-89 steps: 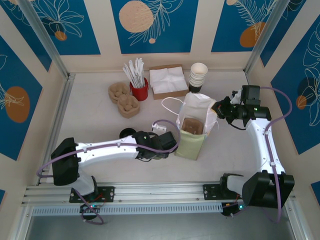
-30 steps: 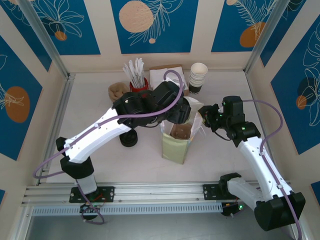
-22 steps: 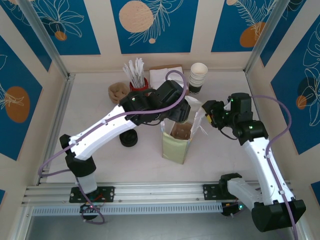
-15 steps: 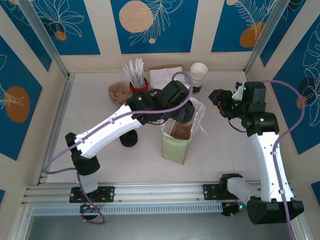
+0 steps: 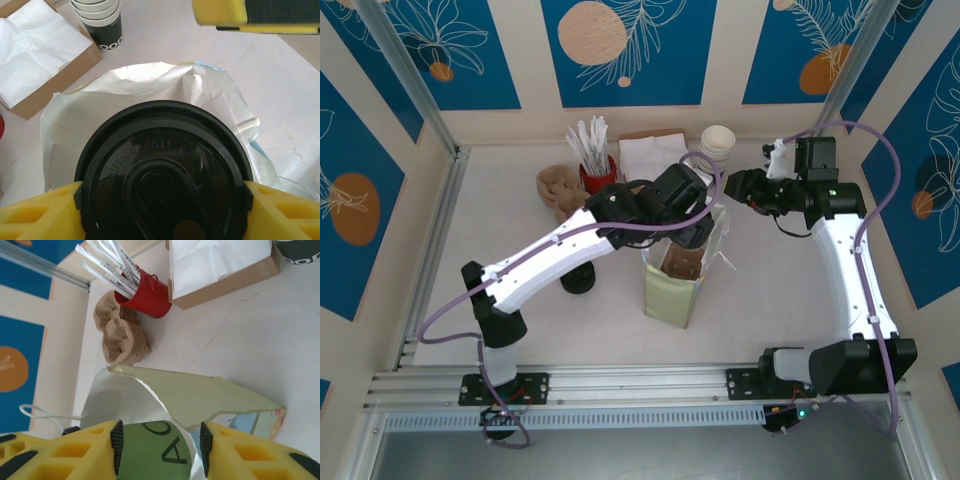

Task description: Pack the takeout coffee

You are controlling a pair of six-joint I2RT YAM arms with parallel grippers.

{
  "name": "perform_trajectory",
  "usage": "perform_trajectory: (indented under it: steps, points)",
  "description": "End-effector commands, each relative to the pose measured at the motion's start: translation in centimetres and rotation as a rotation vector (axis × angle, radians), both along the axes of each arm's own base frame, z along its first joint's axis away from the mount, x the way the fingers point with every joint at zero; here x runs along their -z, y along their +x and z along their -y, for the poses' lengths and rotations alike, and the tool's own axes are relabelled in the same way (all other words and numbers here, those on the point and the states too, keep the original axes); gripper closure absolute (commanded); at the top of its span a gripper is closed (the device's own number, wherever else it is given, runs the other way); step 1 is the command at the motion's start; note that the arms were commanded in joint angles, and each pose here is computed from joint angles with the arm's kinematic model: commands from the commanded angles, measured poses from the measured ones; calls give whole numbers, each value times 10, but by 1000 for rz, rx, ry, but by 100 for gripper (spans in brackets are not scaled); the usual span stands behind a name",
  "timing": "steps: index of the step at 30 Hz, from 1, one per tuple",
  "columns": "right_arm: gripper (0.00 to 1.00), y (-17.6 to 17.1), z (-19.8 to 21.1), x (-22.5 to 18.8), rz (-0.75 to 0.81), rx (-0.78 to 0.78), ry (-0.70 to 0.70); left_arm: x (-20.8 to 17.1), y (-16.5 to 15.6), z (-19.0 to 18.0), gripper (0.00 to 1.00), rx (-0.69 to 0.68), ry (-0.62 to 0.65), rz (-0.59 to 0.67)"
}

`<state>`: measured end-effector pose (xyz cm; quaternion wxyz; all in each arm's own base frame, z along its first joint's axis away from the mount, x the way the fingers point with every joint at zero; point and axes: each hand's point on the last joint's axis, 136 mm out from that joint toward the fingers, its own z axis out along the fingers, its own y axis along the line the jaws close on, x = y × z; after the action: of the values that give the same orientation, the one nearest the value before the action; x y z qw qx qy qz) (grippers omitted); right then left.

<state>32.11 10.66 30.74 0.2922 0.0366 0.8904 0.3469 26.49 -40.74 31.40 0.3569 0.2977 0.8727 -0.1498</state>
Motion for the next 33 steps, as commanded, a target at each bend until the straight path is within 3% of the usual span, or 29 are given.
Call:
perform_trajectory:
  steps: [1, 9, 17, 27, 33]
  points:
    - [51, -11, -14, -7, 145, -169, -95, 5, 3, -2, 28, 28, 17, 18]
    - [47, -12, -36, 1, 320, -389, -240, 28, 5, -15, 28, 16, 31, -24]
    - [46, 5, -40, 5, 331, -480, -305, 27, 1, -13, 28, 32, 8, -38]
    - [45, 7, -65, 27, 289, -668, -285, 21, 2, -16, 28, 29, -10, -48]
    - [51, 14, -69, 38, 269, -692, -287, 22, 2, -19, 28, 18, -9, -59]
